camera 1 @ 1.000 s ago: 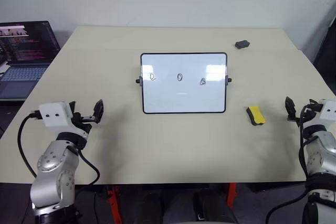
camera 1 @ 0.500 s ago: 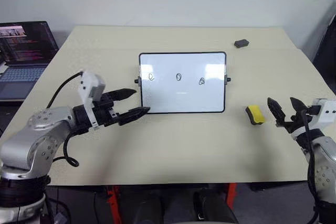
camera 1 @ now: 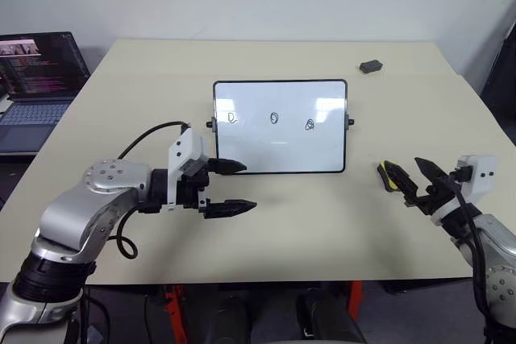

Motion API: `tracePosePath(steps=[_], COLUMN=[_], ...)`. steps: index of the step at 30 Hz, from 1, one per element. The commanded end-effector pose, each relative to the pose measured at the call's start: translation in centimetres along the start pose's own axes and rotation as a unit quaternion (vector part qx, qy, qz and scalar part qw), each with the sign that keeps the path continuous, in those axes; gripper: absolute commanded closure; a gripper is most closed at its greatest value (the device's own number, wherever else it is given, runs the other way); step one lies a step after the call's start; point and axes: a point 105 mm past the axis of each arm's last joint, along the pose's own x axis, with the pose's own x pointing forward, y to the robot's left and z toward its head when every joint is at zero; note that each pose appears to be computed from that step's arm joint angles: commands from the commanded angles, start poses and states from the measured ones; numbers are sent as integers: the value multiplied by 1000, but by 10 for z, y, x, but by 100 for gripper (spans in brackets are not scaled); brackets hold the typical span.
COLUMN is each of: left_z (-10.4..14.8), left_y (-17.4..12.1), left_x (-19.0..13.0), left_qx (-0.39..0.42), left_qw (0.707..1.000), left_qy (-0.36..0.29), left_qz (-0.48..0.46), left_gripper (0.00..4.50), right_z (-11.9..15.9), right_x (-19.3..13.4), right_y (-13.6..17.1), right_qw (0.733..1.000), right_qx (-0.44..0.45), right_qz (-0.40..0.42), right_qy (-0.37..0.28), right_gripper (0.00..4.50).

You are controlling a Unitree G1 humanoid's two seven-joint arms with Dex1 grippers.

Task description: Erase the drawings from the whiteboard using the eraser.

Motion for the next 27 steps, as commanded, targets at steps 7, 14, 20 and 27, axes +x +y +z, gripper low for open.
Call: tracePosePath(steps=[7, 14, 20, 27], left_z=[10, 5, 2, -2], left_y=[-1, 0, 1, -4], left_x=[18, 22, 23, 27], left_qx=[50, 57, 62, 59], left_qw=[997, 997, 997, 997], left_qy=[2, 2, 5, 3], left_qz=[-53, -57, -53, -54], left_gripper=[0, 0, 0, 0], right_z=[-12, -20, -26, -34], right_x=[22, 28, 33, 40], right_y=[-24, -31, -36, -41], right_qw=[990, 988, 987, 986], right_qx=[-56, -59, -57, -58], right_qz=[-114, -120, -125, -129], right_qy=[57, 81, 86, 90], right_gripper=[4, 4, 4, 4])
